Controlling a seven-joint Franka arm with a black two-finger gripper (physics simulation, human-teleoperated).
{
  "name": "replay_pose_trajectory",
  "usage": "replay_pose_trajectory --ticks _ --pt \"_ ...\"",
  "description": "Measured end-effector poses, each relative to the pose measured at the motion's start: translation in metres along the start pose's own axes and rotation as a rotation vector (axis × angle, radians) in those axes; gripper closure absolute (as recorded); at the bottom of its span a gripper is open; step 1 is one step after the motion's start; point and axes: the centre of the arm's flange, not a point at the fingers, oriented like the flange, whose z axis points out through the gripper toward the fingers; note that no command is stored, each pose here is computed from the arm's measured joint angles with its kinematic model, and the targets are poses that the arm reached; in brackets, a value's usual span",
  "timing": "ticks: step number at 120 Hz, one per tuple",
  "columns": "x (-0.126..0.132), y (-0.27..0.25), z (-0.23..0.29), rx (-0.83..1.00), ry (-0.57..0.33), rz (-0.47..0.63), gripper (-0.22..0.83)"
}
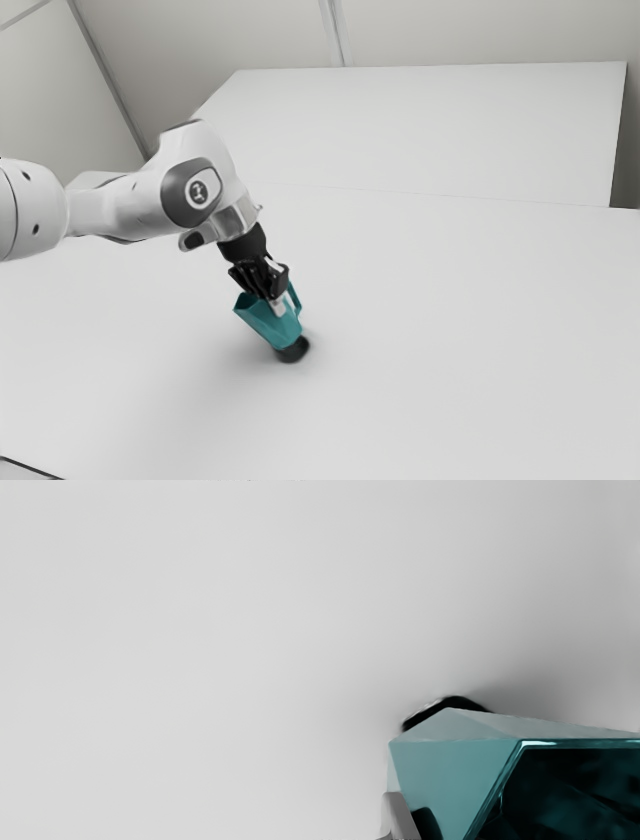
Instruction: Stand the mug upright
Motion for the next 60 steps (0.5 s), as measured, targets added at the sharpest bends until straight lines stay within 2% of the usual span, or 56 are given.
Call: replay_pose_trajectory --ticks 31,60 --pt "-0.019 -0.002 0.004 -0.246 0.012 0.166 0.78" --pt "-0.022 0.031 0.01 -0.278 0.014 0.139 0.78"
